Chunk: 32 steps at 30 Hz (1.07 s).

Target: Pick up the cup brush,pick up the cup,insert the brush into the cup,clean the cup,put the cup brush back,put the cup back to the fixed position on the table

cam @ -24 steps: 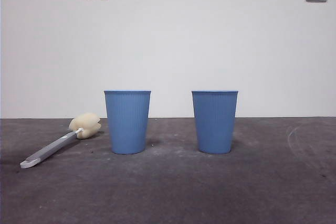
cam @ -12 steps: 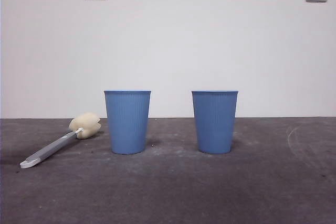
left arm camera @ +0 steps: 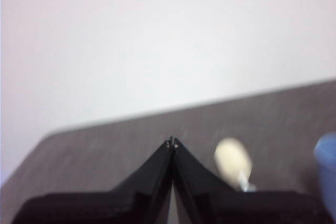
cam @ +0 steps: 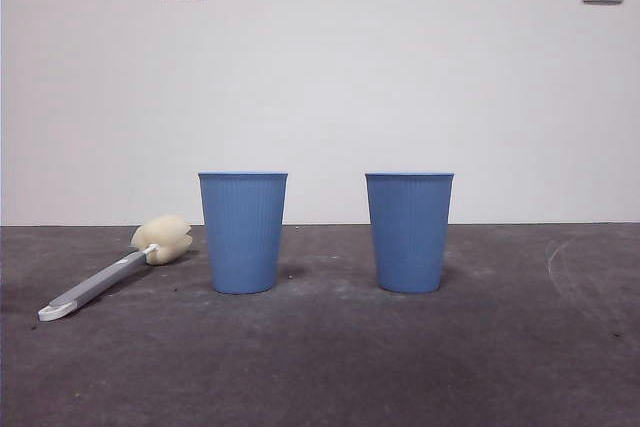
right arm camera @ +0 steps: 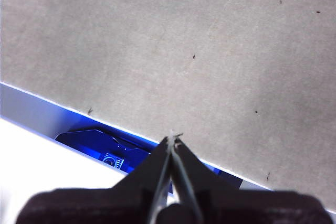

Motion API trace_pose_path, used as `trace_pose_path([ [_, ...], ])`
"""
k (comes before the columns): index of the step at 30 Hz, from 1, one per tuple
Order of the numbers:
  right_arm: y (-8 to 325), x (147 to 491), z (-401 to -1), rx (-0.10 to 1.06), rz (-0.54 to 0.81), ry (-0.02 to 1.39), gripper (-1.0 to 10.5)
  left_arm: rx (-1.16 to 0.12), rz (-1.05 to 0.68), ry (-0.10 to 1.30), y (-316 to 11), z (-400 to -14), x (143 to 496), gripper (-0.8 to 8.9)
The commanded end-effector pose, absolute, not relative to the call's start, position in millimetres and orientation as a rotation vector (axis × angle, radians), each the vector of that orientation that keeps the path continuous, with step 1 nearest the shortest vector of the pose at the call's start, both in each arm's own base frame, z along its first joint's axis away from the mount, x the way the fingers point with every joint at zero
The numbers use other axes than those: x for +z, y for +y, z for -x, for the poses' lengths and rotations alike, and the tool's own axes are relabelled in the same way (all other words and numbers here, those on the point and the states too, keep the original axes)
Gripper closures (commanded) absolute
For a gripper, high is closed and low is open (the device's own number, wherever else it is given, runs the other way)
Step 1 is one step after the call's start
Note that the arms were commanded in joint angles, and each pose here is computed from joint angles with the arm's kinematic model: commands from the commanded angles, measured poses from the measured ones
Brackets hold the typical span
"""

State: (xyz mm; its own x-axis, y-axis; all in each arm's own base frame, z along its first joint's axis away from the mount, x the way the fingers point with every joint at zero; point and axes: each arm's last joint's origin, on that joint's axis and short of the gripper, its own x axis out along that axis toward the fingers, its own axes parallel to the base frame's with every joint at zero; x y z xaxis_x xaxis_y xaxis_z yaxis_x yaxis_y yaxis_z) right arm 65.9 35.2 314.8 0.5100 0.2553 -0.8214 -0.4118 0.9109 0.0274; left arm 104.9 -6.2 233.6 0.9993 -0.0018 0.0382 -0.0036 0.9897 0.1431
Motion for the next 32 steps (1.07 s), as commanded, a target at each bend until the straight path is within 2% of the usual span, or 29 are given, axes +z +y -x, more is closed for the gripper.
trace_pose_path([
  [1,35,316,-66,0.401,0.173,0.951,9.5,0.027,-0.14,-0.02,-3,-104,210,8.18],
  [9,35,316,-66,0.401,0.173,0.951,9.5,0.063,-0.105,0.049,1,-101,165,8.17],
  [13,35,316,-66,0.401,0.173,0.951,9.5,0.068,-0.095,0.153,1,-97,152,8.17],
  [32,35,316,-66,0.401,0.173,0.951,9.5,0.045,-0.089,0.215,0,-99,147,8.17],
])
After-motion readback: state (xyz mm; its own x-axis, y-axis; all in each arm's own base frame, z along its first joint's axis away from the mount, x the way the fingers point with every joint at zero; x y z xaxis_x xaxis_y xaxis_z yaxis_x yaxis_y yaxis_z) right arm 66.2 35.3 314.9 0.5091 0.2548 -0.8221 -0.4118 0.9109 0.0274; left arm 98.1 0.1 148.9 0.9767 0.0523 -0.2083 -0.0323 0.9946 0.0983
